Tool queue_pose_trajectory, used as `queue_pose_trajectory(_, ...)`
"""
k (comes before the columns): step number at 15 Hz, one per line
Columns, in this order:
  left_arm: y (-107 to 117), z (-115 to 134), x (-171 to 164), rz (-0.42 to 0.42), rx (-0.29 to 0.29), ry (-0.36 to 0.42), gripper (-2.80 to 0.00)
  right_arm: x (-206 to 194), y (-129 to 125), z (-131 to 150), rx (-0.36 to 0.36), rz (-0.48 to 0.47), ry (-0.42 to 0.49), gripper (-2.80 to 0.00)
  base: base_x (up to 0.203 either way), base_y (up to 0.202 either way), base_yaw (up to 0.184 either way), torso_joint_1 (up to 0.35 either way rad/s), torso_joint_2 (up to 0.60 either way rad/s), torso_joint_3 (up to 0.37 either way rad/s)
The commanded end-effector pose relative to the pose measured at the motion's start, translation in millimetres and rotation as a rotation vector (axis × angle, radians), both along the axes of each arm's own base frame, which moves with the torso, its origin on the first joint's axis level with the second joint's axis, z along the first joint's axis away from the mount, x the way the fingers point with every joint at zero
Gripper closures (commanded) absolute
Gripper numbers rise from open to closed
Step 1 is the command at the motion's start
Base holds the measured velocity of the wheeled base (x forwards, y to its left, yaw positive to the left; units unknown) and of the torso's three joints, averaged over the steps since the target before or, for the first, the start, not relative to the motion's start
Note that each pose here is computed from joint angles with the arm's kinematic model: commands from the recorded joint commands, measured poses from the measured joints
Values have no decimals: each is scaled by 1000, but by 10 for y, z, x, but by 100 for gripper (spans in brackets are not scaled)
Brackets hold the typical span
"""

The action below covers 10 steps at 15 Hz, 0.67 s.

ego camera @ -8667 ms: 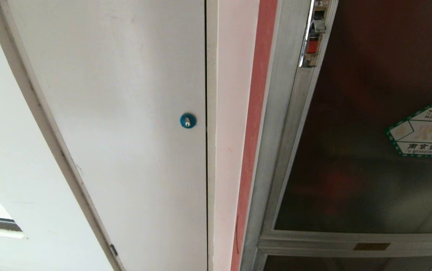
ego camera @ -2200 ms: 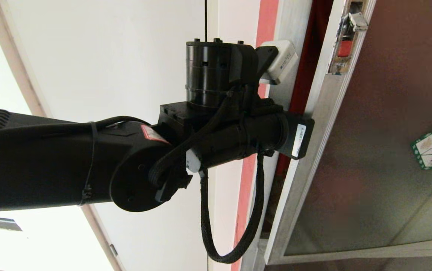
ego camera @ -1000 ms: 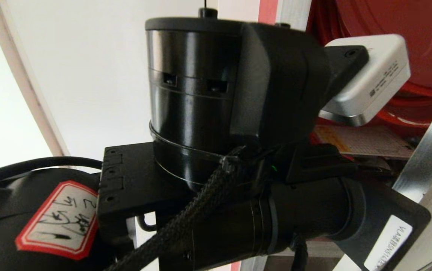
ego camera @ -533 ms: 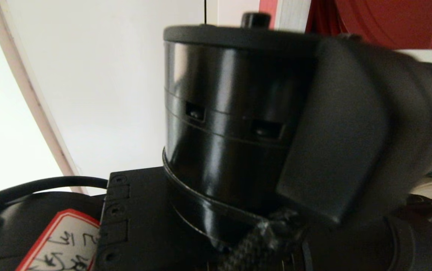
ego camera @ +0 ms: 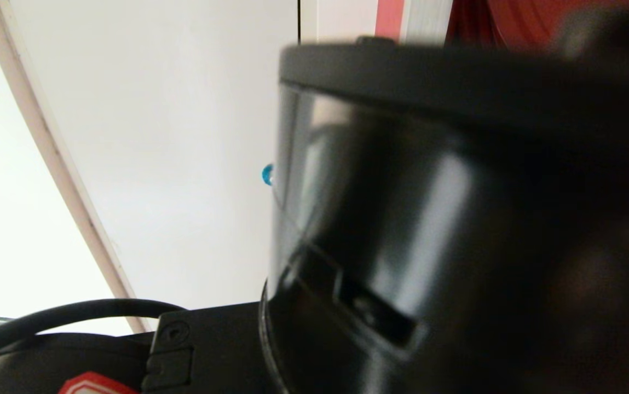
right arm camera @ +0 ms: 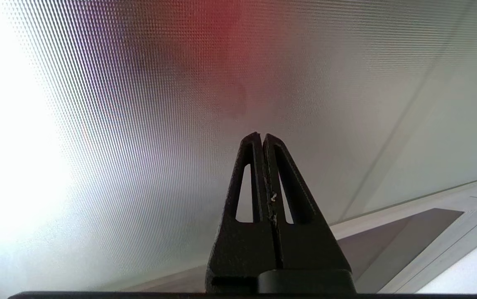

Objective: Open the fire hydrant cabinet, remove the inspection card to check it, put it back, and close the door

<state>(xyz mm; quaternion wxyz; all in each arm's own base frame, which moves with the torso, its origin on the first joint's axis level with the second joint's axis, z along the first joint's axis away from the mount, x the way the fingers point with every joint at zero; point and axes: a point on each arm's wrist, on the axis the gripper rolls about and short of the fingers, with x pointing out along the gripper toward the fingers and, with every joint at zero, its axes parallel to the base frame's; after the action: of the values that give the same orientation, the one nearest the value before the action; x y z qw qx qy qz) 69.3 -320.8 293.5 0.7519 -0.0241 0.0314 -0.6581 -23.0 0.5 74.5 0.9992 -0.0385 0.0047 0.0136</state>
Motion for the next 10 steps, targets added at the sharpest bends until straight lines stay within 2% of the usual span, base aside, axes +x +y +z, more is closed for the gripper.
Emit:
queue_pose_trajectory(1, -7, -1, -16, -2, -2, 0, 0, -1, 0, -1, -1, 1, -1, 0, 0, 0, 0, 0, 0, 0)
queue_pose_trajectory(3, 20, -44, 46, 40, 13, 2, 0, -1, 0, -1, -1, 1, -1, 0, 0, 0, 0, 0, 0, 0)
queue_pose_trajectory(6, 312, -50, 433, 239, 21, -1, 0, -1, 0, -1, -1, 1, -1, 0, 0, 0, 0, 0, 0, 0)
queue_pose_trajectory(8, 662, 15, 835, 413, -3, 9, 0, -1, 0, -1, -1, 1, -1, 0, 0, 0, 0, 0, 0, 0)
queue_pose_trajectory(10, 1129, 107, 1102, 583, -49, 26, 0, -1, 0, -1, -1, 1, -1, 0, 0, 0, 0, 0, 0, 0)
